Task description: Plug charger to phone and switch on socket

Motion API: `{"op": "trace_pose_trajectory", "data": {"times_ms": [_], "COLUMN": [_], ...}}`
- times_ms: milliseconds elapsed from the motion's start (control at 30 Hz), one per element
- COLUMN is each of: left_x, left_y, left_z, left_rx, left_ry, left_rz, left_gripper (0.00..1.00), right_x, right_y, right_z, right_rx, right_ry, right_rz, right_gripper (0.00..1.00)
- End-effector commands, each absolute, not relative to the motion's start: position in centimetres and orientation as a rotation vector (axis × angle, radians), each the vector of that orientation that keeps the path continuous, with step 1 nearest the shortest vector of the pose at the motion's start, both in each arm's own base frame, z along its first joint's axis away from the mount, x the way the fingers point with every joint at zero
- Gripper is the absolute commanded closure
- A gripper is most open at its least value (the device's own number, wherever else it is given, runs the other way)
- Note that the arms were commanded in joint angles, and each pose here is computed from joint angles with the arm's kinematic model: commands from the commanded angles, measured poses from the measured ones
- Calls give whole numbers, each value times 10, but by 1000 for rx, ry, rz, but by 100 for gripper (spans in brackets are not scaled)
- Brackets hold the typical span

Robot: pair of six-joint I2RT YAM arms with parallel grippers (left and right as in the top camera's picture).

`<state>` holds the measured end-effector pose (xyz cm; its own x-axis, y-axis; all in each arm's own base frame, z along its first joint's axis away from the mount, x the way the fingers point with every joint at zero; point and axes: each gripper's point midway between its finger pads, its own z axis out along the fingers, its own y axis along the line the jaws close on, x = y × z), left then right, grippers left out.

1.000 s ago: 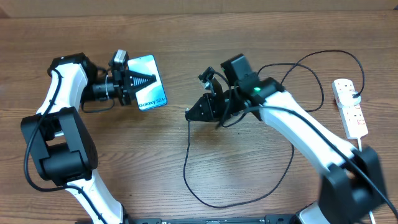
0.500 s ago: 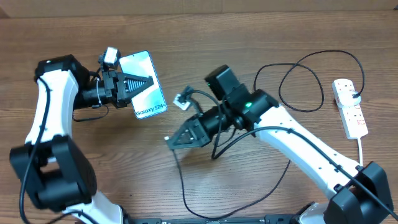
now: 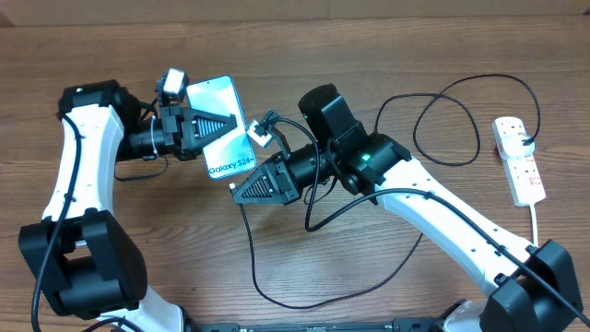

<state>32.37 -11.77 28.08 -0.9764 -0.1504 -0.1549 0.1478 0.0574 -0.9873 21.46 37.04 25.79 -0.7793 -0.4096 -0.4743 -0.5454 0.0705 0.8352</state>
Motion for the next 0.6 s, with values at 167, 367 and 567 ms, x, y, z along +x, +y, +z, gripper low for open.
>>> {"op": "trace_pose_trajectory", "data": {"times_ms": [167,367,567], "left_x": [324,324,324], "left_y": [-119,-119,-119], "left_z": [293,293,293], "left_rx": [1,1,3], "left_ry": [2056,2055,2054], "left_rz": [-2043,-2043,-2041], "left_gripper": [96,96,96], "right_x": [224,221,218], "right_y": [371,370,368], "right_z": [259,262,266], "right_rx": [-943,-956,-973], "right_ry": [2220,2210,2193], "right_rz": [1787,1821,1865], "right_gripper": [96,96,96]}}
